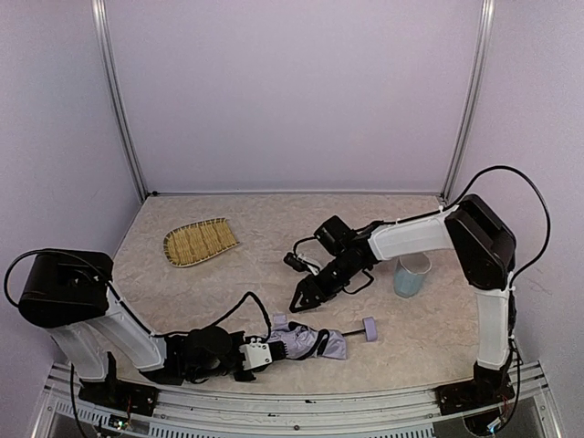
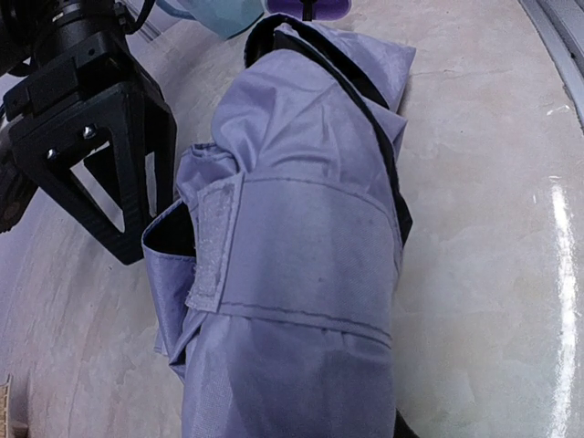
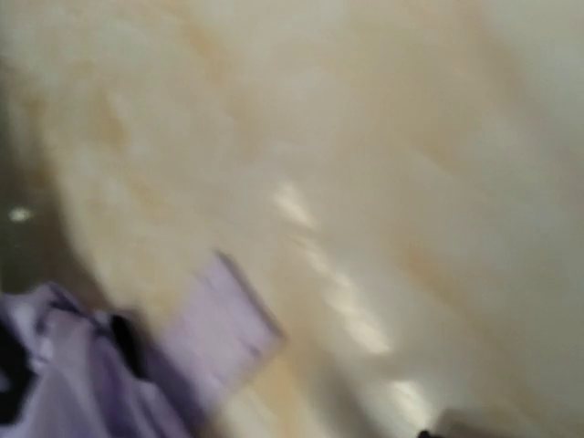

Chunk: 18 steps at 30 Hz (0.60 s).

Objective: Put away the umbrella

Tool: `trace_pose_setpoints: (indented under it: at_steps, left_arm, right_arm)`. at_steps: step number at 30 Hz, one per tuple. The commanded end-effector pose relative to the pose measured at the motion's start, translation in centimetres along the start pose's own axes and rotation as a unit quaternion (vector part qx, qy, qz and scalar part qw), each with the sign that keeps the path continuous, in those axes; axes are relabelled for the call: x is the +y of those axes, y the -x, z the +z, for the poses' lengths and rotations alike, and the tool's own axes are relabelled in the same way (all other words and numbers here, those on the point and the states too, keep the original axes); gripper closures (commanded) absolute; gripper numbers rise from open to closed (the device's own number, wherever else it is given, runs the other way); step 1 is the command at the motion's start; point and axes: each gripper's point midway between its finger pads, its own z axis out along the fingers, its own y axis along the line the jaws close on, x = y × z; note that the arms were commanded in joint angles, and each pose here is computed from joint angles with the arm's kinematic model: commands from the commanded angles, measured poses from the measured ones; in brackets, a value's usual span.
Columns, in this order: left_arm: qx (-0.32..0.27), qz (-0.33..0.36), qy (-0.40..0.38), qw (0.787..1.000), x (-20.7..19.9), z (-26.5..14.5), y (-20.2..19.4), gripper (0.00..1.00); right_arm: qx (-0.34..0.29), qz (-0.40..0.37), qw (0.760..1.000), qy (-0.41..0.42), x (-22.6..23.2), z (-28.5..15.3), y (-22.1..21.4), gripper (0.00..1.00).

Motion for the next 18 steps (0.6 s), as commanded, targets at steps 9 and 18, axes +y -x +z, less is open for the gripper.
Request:
trace_pose_setpoints:
  at_steps: [9,18]
  left_arm:
    - [0.045,0.022,-0.057,0.997,-2.9,-0.5,-3.0,1.0]
    - [0.032,0.004,-0.106,0.994,-4.2,-1.2,-2.0,1.0]
  right_arm:
    - [0.063,0.019,0.989,0.135,4.9,5.6,-2.2,0.77]
    - [-0.086,-0.033,0.986,0.142,5.4,-0.4,5.5,1.0]
